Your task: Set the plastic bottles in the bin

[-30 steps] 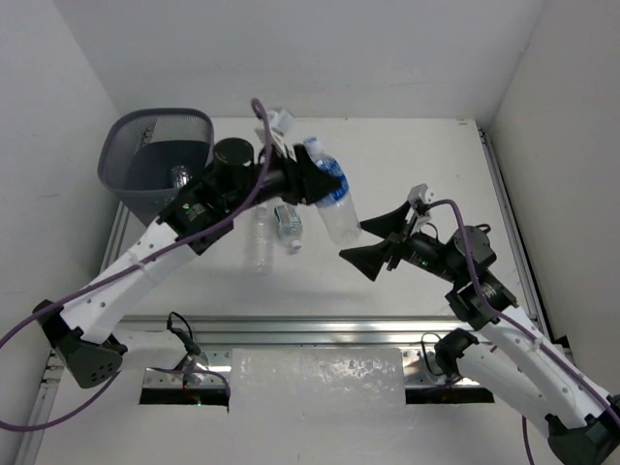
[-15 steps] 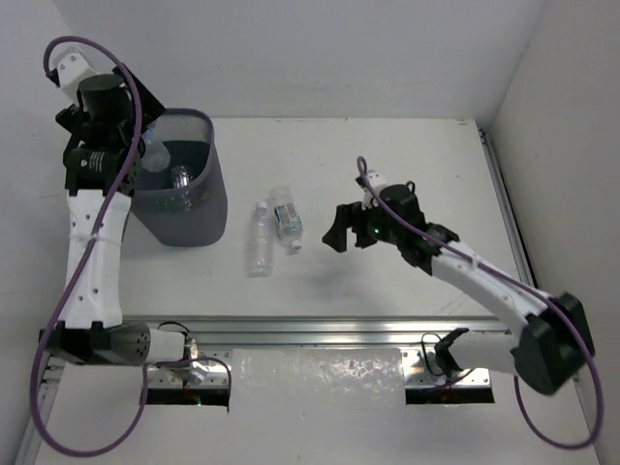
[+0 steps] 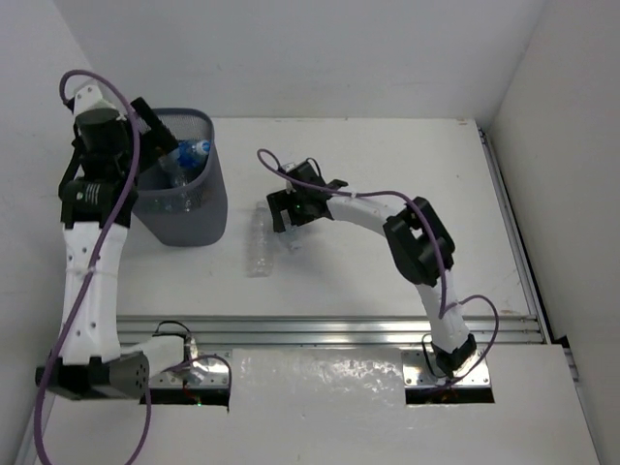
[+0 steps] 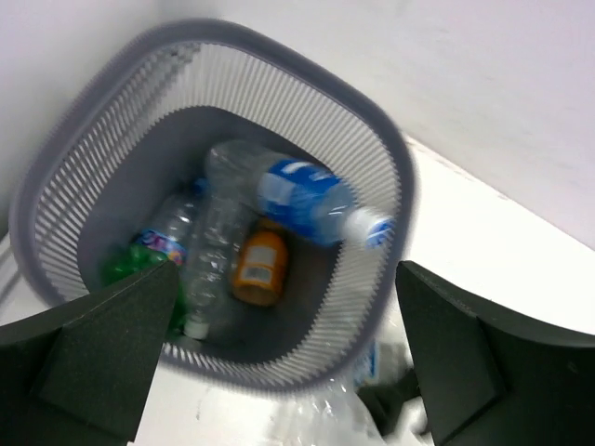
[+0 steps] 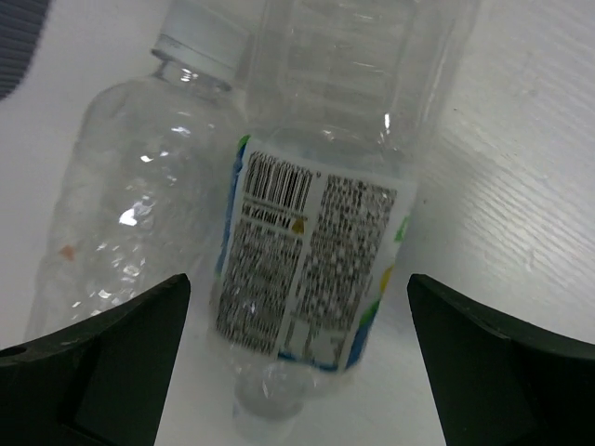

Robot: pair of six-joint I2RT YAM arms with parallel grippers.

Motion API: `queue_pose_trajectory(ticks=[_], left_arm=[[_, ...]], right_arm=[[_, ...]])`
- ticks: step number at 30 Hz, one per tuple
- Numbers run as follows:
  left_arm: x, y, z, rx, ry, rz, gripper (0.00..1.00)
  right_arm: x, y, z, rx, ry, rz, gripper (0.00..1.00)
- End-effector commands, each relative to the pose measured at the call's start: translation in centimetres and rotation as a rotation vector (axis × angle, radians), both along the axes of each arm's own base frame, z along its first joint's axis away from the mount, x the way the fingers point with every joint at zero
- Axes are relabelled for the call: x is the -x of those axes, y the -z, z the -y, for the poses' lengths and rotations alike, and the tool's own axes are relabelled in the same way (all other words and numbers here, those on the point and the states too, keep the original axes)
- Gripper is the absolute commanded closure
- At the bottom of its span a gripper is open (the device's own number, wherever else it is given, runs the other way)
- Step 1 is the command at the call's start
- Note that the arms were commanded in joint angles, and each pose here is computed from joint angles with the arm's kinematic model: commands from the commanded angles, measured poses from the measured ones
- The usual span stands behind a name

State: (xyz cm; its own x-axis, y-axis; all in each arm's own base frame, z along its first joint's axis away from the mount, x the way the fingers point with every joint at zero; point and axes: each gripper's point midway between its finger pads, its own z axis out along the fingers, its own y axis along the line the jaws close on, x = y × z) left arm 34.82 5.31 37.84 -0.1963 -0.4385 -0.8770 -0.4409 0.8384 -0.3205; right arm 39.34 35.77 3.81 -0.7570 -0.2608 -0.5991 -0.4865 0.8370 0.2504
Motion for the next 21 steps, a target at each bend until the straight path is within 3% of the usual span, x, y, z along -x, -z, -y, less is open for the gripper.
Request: queue_pose_trajectory(ticks=[1, 3, 4, 5, 6, 8, 12, 16, 21], left_arm=[[2.0, -2.6, 2.9, 0.016, 0.152, 0.122, 0.0], [3.0, -2.9, 5.1, 0.058, 0.264, 0.153, 0.0], [3.6, -3.1, 7.6, 0.106, 0.39, 0.182, 0.0], [3.3, -2.7, 7.8, 0.117, 0.393, 0.184, 0.0], [4.4, -3.4, 10.3, 0.15, 0.525, 0.215, 0.0], [5.2, -3.2, 12.7, 0.194, 0.621, 0.241, 0.0], [6.4, -1.4, 19.6, 0.277, 0.867, 0.232, 0.0], [8.1, 0.9, 27.0, 0.413, 1.099, 0.207, 0.0], [9.0, 1.7, 32.8, 0.491, 1.208, 0.207, 0.0]], right_arm=[[-1.1, 0.1, -0.1, 0.082, -0.007, 0.03, 0.01], [-1.2, 1.6, 0.3, 0.116, 0.007, 0.028, 0.14], [-1.3, 1.8, 0.7, 0.122, 0.017, 0.04, 0.45], [-0.8, 2.8, 1.6, 0.152, 0.031, 0.027, 0.45], [0.0, 2.7, 2.6, 0.154, 0.043, 0.039, 0.63], [0.9, 1.3, 4.5, 0.143, 0.097, 0.09, 0.67], [5.1, -6.5, 8.9, -0.034, 0.18, 0.278, 0.7], [10.0, -12.9, 9.7, -0.277, 0.086, 0.406, 0.71], [15.1, -18.6, 10.2, -0.48, -0.018, 0.452, 0.71]])
